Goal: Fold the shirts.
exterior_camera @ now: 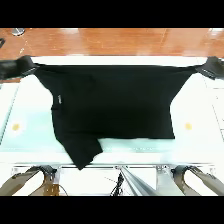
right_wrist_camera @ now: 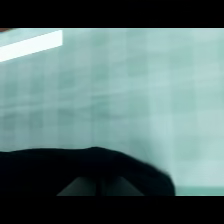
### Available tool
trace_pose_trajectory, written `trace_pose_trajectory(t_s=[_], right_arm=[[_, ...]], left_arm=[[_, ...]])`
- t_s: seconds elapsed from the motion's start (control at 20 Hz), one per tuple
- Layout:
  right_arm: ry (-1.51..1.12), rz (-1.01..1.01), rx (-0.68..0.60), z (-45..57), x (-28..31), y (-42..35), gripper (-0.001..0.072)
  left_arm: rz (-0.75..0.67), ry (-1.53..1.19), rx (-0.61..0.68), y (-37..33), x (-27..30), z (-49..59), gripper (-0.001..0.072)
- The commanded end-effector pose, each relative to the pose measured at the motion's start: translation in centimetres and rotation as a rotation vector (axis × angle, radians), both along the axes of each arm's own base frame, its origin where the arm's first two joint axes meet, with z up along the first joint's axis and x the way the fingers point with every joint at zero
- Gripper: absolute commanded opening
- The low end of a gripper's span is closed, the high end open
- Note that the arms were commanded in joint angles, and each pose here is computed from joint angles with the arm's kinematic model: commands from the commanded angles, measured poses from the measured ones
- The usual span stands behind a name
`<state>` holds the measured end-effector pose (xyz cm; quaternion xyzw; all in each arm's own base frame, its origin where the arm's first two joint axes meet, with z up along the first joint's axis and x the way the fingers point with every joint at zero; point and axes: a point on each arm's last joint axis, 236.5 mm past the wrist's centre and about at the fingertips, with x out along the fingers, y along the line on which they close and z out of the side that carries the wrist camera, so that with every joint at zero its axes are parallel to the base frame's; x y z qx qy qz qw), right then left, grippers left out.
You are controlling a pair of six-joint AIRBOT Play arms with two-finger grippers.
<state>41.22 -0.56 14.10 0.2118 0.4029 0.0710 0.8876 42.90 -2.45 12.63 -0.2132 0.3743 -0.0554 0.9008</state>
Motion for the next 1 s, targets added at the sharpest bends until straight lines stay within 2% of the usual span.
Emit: trace_pose_trajectory(t_s=[0.0, 0.3, 0.55, 0.65, 0.8, 0.95], right_arm=[[0.029, 0.005, 0.167, -5.8, 6.7, 0.6, 0.0022], [0.090, -0.022, 0.250, -10.1, 12.3, -0.4, 0.0021], [0.197, 0.011, 0.281, -12.5, 10.9, 0.0, 0.0022], [0.246, 0.038, 0.308, -12.7, 9.4, -0.4, 0.0022], [0.422, 0.094, 0.214, -15.6, 5.4, -1.4, 0.0022], [0.577, 0.074, 0.118, -19.6, 2.8, -1.8, 0.0022]], left_arm=[[0.073, 0.076, -0.217, -1.3, 5.2, -5.6, 0.0029], [0.055, 0.183, -0.257, -3.1, 7.6, -10.9, 0.0029], [-0.008, 0.295, -0.274, -4.4, 5.6, -12.9, 0.0029], [-0.113, 0.365, -0.262, -4.8, 3.3, -13.0, 0.0029], [-0.223, 0.543, -0.192, -4.5, -1.3, -16.1, 0.0029], [-0.247, 0.684, -0.211, -5.2, -4.7, -19.7, 0.0029]])
